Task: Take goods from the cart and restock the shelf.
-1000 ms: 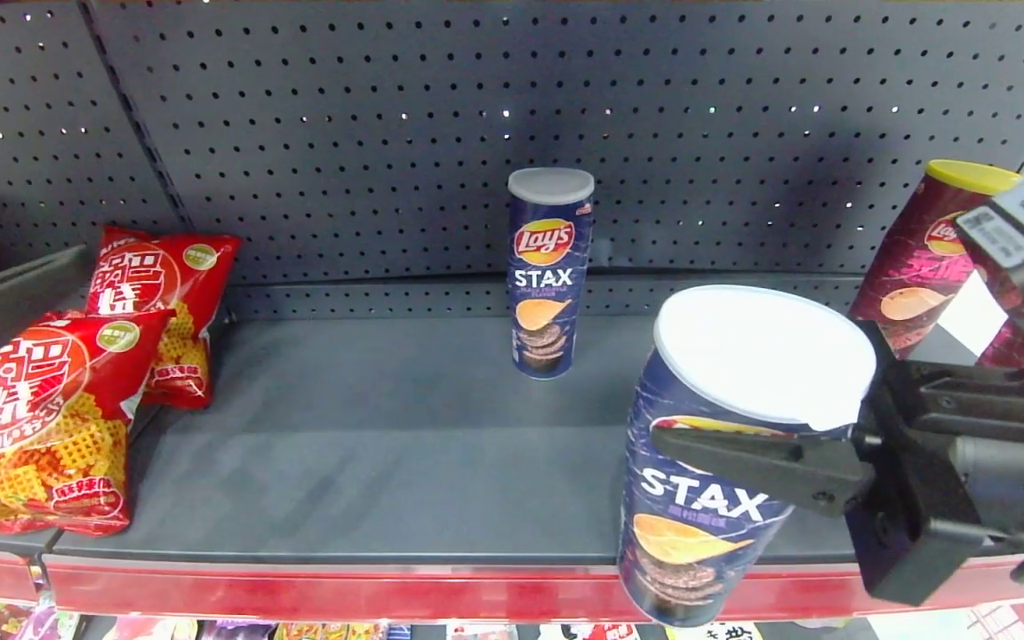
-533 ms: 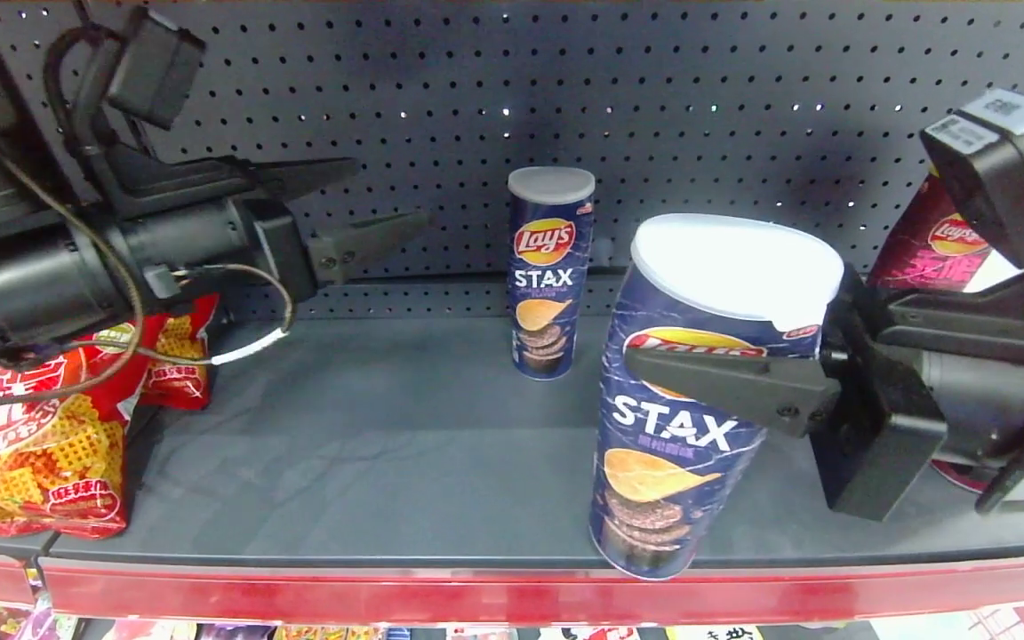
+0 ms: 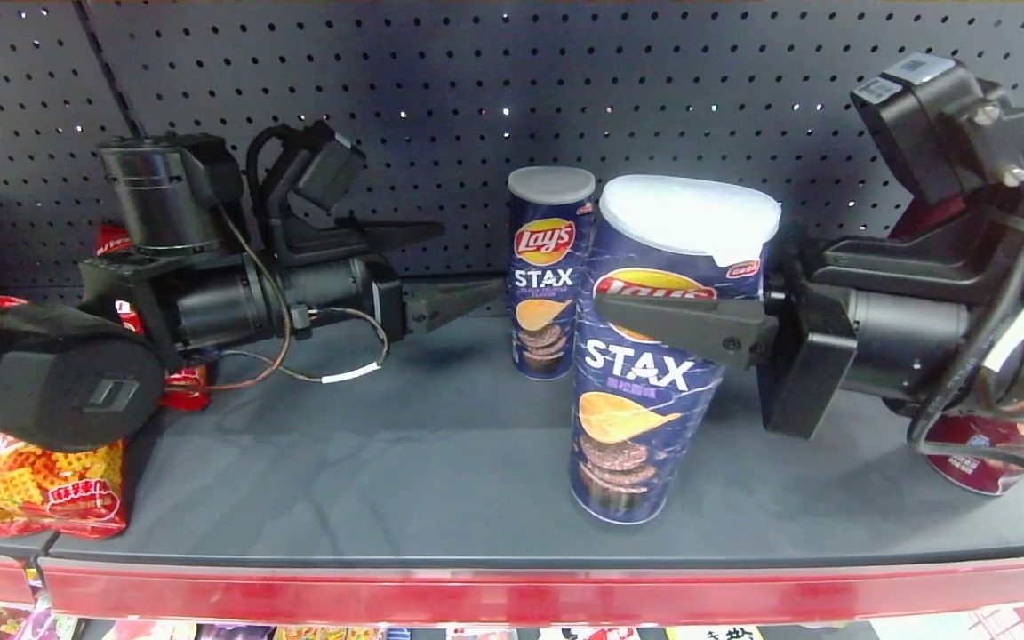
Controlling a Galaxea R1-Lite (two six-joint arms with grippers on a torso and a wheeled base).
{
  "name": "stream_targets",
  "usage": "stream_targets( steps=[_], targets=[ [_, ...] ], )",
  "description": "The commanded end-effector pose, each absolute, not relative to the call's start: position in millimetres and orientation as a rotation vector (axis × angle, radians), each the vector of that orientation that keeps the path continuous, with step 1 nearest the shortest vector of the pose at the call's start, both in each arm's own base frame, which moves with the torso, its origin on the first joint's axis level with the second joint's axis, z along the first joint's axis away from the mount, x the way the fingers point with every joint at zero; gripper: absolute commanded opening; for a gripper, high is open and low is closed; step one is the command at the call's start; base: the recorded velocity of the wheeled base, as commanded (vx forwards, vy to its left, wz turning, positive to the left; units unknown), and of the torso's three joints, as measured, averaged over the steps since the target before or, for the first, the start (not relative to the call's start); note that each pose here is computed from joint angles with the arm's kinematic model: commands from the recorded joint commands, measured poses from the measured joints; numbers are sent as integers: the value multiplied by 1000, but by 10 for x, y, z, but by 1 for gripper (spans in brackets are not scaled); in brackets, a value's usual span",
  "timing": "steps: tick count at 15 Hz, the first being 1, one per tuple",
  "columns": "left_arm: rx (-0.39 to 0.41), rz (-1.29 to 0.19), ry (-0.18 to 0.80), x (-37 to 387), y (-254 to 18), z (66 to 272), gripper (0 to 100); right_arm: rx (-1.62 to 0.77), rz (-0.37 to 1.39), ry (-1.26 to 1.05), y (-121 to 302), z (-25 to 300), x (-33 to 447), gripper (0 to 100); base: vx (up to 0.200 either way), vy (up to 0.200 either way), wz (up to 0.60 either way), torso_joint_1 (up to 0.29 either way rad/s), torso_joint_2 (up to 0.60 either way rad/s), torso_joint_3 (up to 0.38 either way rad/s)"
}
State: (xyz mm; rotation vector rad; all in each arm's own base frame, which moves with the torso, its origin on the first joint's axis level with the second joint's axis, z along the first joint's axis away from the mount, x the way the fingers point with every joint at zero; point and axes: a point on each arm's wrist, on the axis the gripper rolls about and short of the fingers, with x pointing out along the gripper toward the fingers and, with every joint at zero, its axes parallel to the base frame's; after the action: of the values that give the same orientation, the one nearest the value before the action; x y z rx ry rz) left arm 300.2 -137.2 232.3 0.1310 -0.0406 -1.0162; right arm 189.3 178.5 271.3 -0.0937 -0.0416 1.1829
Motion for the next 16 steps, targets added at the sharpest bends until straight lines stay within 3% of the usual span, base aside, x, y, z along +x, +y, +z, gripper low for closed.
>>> stream_targets(
  steps=[1,7,10,16],
  targets=[
    [134,-1029,-6,3132,-1425,2180,100,-94,1181,-33,1799,2695,1918,0,0,0,0,0,0,0],
    [139,-1069,-21,3447,-1586,2096,100,-87,1166,-26,1757,2690,1949,0,0,0,0,0,0,0],
    [141,-1101,-42,3641,-1789,2042,100,-87,1163,-28,1743,2693,1944,0,0,0,0,0,0,0],
    [141,-1150,-49,3734,-2045,1944,100,-87,1141,-15,1687,2662,1982,0,0,0,0,0,0,0]
  ],
)
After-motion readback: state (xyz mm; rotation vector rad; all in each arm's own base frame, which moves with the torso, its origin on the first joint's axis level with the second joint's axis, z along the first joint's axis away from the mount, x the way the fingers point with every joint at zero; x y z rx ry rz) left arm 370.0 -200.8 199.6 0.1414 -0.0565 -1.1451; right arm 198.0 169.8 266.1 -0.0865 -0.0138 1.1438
